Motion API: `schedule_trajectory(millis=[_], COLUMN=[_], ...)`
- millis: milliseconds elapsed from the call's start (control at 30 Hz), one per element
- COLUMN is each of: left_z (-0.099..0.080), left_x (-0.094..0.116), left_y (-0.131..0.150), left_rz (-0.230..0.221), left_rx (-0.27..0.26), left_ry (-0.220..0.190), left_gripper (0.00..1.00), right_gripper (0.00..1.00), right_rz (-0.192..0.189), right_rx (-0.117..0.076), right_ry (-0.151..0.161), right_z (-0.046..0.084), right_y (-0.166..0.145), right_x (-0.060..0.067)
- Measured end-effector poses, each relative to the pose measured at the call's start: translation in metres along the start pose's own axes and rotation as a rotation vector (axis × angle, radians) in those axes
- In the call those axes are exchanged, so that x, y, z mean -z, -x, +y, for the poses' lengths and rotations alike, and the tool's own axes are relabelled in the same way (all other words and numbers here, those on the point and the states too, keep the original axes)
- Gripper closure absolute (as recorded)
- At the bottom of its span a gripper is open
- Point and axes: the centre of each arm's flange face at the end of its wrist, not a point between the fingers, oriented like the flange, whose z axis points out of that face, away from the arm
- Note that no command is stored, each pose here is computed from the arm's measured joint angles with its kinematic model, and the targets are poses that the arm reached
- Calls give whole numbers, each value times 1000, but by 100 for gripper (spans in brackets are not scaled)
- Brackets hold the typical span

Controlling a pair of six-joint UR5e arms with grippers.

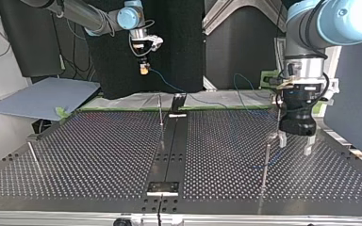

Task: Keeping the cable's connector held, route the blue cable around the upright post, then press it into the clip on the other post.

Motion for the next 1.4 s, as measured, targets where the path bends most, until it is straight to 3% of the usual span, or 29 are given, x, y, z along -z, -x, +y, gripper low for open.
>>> schedule_trajectory(millis=[167, 567, 933, 1167, 1400], left_z=[-5, 0, -1, -3, -3], left_x=[-2, 16, 25, 26, 26], left_y=[3, -4, -23, -25, -25], left_rz=[8, 74, 191, 208, 210], left_rx=[-54, -190, -309, -375, -388], left_ry=[50, 180, 193, 180, 178], left_gripper=[0, 0, 0, 0, 0], right_gripper=[100, 100, 100, 100, 100], right_rz=[0, 0, -1, -1, -1], right_rx=[0, 0, 0, 0, -1], right_ry=[0, 0, -11, -14, -19], right_z=[0, 0, -1, -1, -2], right_y=[0, 0, 0, 0, 0], right_x=[0, 0, 0, 0, 0])
